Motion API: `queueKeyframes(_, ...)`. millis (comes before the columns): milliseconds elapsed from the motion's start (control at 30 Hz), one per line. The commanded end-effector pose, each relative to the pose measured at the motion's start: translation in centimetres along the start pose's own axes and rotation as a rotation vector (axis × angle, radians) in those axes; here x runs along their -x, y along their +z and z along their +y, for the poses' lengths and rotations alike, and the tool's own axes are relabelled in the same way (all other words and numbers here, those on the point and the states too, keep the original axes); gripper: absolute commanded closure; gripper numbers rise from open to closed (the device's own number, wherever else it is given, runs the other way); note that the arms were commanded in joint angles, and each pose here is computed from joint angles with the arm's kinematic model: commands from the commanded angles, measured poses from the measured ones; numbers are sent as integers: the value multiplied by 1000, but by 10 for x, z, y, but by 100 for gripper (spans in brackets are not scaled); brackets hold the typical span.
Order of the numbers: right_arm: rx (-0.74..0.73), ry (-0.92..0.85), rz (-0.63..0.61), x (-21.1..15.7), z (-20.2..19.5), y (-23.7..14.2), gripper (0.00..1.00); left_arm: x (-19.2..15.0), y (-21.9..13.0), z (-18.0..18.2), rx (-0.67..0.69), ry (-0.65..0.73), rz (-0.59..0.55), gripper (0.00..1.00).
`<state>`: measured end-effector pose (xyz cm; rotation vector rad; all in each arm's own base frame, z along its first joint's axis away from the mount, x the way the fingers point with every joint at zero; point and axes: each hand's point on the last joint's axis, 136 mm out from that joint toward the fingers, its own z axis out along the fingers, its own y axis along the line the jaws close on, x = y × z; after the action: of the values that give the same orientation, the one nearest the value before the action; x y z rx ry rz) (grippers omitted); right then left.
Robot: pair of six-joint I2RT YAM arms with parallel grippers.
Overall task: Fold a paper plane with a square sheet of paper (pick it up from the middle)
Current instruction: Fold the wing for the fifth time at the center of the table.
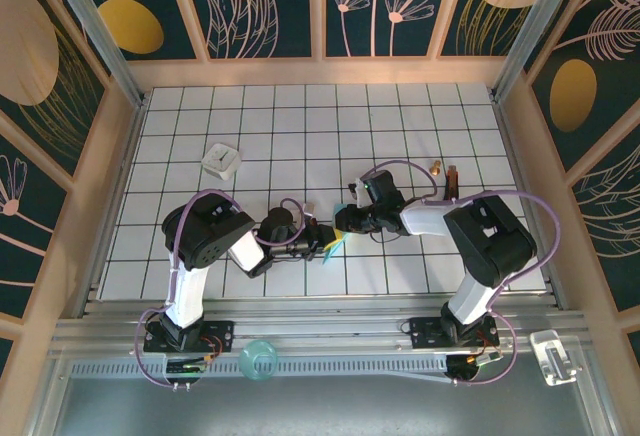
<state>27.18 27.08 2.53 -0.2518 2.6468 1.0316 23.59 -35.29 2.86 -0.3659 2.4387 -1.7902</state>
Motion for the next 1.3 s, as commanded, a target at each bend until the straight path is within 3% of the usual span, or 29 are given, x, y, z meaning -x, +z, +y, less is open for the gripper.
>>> queueKeyframes(0, -31, -5, 23, -8, -14, 7, 78, -14, -13, 74, 226, -148, 11, 100)
queueKeyframes(267, -87, 27, 70, -25, -33, 11, 79, -14, -15, 71, 235, -133, 7, 99)
queueKeyframes(700, -100, 30, 96, -32, -38, 12, 79, -10, -29, 52, 281, -28, -27, 71)
queueKeyframes(933, -100, 33, 100, -32, -38, 12, 79, -3, -41, 20, 305, 158, -53, 59)
queueKeyframes(1100, -102, 36, 100, -31, -38, 12, 79, -6, -48, -17, 272, 346, -73, 67)
queueKeyframes(1267, -101, 32, 100, -29, -37, 13, 79, -34, -28, -54, 186, 516, 12, 80)
